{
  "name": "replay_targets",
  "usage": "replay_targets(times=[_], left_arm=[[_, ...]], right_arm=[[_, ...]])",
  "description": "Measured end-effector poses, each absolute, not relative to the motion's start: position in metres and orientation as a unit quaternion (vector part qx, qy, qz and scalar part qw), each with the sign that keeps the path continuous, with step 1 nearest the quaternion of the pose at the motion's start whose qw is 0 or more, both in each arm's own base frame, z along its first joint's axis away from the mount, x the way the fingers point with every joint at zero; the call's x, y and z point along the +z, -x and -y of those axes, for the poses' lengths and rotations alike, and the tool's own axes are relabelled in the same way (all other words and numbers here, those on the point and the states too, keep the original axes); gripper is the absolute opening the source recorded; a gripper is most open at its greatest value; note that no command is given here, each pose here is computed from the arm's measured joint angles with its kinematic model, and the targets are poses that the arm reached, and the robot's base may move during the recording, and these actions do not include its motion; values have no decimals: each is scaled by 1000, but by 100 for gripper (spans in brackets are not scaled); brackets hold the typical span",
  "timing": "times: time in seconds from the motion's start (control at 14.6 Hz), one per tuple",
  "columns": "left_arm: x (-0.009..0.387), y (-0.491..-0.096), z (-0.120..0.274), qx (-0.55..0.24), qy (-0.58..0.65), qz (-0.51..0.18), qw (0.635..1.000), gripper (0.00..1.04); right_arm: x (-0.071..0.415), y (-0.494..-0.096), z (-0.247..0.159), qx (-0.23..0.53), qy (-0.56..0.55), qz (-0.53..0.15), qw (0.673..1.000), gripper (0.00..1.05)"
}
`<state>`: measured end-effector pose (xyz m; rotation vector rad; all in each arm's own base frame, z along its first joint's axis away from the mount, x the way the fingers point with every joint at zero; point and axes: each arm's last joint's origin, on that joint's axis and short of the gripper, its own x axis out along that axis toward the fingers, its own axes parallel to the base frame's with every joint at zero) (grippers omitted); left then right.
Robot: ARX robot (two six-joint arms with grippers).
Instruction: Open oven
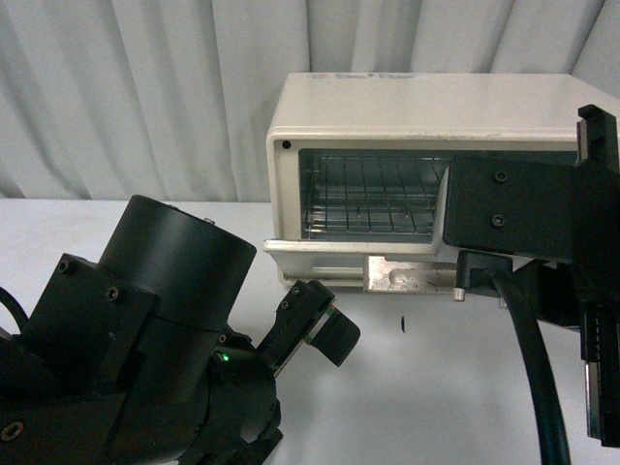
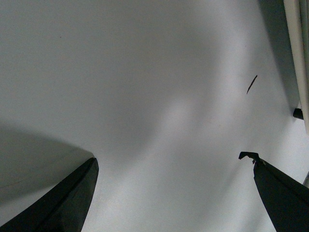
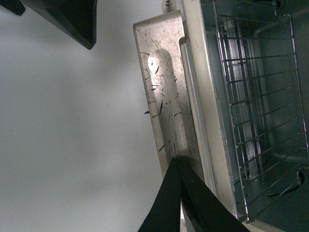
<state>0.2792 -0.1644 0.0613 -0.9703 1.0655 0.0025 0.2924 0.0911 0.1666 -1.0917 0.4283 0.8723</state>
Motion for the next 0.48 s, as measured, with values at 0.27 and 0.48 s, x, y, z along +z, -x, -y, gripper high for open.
replay_targets(times=[0.27,0.48], left_arm=[[61,-279,164,1,443,-488,752,98],[61,-279,164,0,443,-488,752,98]], right_arm=[[179,-285,-89,404,488,-200,747,2],[200,-284,-89,400,488,-179,755,2]])
